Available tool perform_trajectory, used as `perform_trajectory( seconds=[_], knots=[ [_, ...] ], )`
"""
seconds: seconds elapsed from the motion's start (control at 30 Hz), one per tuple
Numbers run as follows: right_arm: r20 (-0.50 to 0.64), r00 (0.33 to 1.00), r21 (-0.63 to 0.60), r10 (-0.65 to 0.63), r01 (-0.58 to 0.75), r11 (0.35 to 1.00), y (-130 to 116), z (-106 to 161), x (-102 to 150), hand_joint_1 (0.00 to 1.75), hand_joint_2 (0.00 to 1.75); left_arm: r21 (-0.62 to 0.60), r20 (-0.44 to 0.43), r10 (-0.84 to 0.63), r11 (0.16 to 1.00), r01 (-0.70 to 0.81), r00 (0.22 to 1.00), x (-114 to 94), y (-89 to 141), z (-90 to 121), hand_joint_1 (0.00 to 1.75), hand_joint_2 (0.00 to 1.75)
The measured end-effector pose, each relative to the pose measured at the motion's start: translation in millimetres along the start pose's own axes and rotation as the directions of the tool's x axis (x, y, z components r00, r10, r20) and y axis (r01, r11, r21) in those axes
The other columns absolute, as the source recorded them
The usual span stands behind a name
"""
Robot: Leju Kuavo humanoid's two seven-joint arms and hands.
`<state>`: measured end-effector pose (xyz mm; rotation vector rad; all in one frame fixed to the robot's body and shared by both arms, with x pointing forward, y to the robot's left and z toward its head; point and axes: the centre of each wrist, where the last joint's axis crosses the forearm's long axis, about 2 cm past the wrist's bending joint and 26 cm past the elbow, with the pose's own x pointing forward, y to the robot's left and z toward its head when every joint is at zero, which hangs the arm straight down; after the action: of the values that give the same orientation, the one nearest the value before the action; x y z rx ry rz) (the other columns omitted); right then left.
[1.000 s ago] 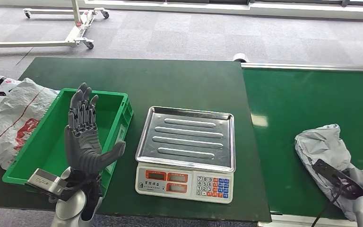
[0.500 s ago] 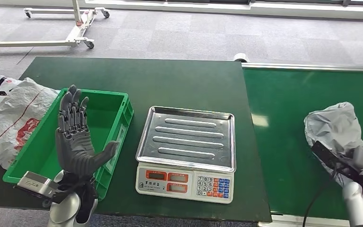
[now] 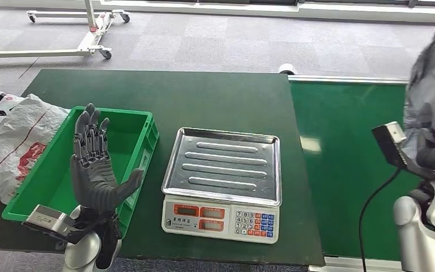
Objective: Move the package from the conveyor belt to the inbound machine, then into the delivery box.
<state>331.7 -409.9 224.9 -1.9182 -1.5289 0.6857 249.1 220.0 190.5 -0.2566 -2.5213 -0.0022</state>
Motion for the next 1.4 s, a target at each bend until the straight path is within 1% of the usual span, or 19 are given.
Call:
perform_trajectory(
  seconds=[0.03, 0.1, 0.23, 0.3, 0.37, 0.43, 0.5, 0.57, 0.63, 0.77, 0.9, 1.03, 1.2, 1.33, 1.4],
  knots=[
    [0.080, 0.994, 0.043, -0.072, 0.068, 0.997, -1, 1, 14, 1.75, 1.75, 0.001, 0.000, 0.000, 1.000, 0.000, 1.000, 0, 0, 0, 0.00, 1.75],
    [0.221, 0.957, 0.127, -0.188, 0.163, 0.978, -3, 4, 41, 1.75, 1.75, 0.001, 0.000, 0.000, 1.000, 0.000, 1.000, 0, 0, 0, 0.00, 1.75],
    [0.464, 0.815, 0.253, -0.347, 0.254, 0.934, -14, 23, 107, 1.75, 1.75, -0.004, 0.002, -0.005, 1.000, 0.005, 1.000, -1, 0, -1, 0.00, 1.75],
    [0.537, 0.744, 0.289, -0.398, 0.281, 0.915, -21, 36, 134, 1.75, 1.75, -0.004, 0.002, -0.009, 1.000, 0.009, 1.000, -2, 0, -2, 0.00, 1.75],
    [0.583, 0.682, 0.316, -0.441, 0.311, 0.897, -27, 45, 154, 1.75, 1.75, 0.000, 0.001, -0.013, 1.000, 0.013, 1.000, -2, 0, -2, 0.00, 1.75],
    [0.610, 0.634, 0.334, -0.475, 0.338, 0.880, -32, 52, 168, 1.75, 1.75, 0.003, 0.000, -0.016, 1.000, 0.016, 1.000, -2, 0, -2, 0.00, 1.75],
    [0.625, 0.601, 0.348, -0.498, 0.357, 0.867, -35, 56, 176, 1.75, 1.75, 0.005, -0.001, -0.018, 1.000, 0.018, 1.000, -2, 0, -1, 0.00, 1.75],
    [0.633, 0.579, 0.358, -0.514, 0.370, 0.857, -37, 61, 182, 0.87, 1.75, 0.006, -0.002, -0.020, 1.000, 0.020, 1.000, -2, 0, -1, 0.00, 1.75],
    [0.636, 0.577, 0.351, -0.513, 0.376, 0.858, -39, 63, 186, 0.00, 1.75, 0.008, -0.004, -0.026, 1.000, 0.026, 1.000, -2, 0, 0, 0.00, 1.75],
    [0.633, 0.634, 0.271, -0.444, 0.357, 0.894, -41, 63, 188, 0.00, 1.75, 0.021, -0.012, -0.039, 0.999, 0.039, 0.999, -1, 1, 2, 0.00, 1.75],
    [0.635, 0.652, 0.245, -0.415, 0.340, 0.908, -41, 63, 188, 0.00, 0.00, 0.033, -0.020, -0.041, 0.999, 0.042, 0.999, -1, 1, 6, 0.00, 1.75],
    [0.629, 0.641, 0.271, -0.441, 0.351, 0.896, -41, 65, 188, 0.00, 0.00, 0.038, -0.029, -0.039, 0.998, 0.040, 0.999, 0, 1, 9, 0.00, 1.75],
    [0.603, 0.621, 0.345, -0.502, 0.365, 0.865, -38, 71, 186, 0.00, 0.00, 0.039, -0.034, -0.039, 0.998, 0.040, 0.999, 1, 0, 12, 0.00, 1.75],
    [0.563, 0.586, 0.446, -0.583, 0.379, 0.811, -33, 75, 182, 0.00, 0.00, 0.040, -0.039, -0.039, 0.998, 0.040, 0.998, 2, 0, 14, 0.00, 1.75],
    [0.525, 0.544, 0.509, -0.655, 0.417, 0.753, -31, 76, 181, 0.00, 0.00, 0.039, -0.039, -0.039, 0.998, 0.041, 0.998, 2, 0, 14, 0.00, 1.75]
  ],
)
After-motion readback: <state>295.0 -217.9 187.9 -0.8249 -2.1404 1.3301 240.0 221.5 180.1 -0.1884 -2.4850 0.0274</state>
